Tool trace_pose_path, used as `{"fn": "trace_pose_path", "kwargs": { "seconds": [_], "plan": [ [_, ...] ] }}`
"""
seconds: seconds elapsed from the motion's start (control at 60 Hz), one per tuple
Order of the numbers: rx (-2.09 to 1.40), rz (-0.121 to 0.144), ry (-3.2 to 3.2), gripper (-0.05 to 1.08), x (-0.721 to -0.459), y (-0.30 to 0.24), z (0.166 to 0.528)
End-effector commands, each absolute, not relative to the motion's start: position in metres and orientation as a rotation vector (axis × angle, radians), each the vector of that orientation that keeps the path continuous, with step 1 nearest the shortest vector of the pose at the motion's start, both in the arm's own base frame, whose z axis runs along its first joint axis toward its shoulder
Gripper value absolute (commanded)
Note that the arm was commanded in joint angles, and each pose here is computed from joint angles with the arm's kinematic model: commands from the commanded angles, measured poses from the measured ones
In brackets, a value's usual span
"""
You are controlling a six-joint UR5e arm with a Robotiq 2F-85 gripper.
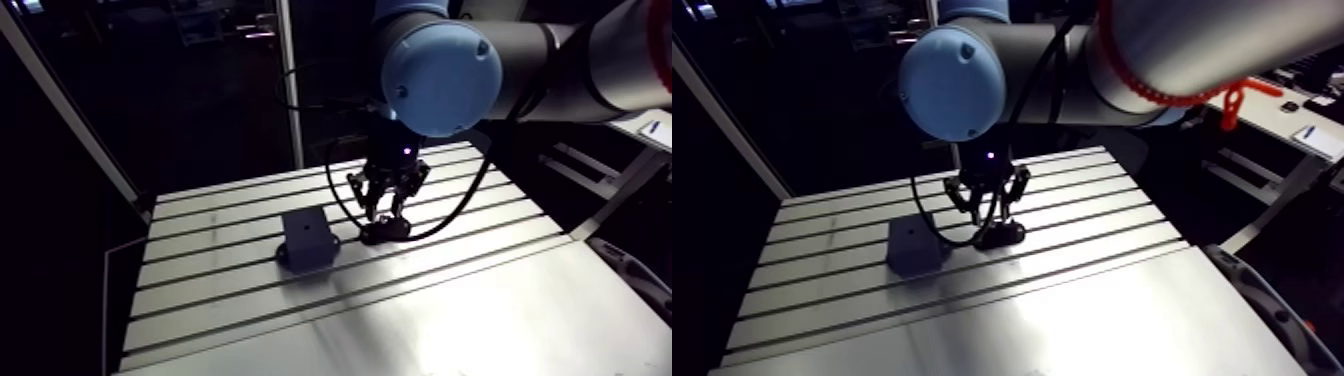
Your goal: Pick up the M10 bolt and insert it into the hole until fully seated.
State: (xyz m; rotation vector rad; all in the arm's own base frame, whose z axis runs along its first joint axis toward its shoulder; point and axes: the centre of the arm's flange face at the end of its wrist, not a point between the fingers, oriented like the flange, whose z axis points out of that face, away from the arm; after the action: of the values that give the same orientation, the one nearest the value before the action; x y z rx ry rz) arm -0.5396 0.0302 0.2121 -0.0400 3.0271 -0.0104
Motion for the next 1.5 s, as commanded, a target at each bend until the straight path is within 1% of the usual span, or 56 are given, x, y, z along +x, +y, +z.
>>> {"fn": "trace_pose_path", "kwargs": {
  "seconds": [0.017, 0.8, 1.183, 1.417, 1.5],
  "plan": [
    [-0.041, -0.011, 3.017, 0.49, -0.5397, 0.0302, 0.2073],
    [-0.039, -0.013, 3.011, 0.49, -0.5413, 0.0307, 0.203],
    [-0.039, -0.01, 3.012, 0.53, -0.5418, 0.0311, 0.2035],
    [-0.039, -0.01, 3.012, 0.53, -0.5418, 0.0311, 0.2035],
    [-0.039, -0.013, 3.011, 0.54, -0.5413, 0.0307, 0.2029]
  ]
}}
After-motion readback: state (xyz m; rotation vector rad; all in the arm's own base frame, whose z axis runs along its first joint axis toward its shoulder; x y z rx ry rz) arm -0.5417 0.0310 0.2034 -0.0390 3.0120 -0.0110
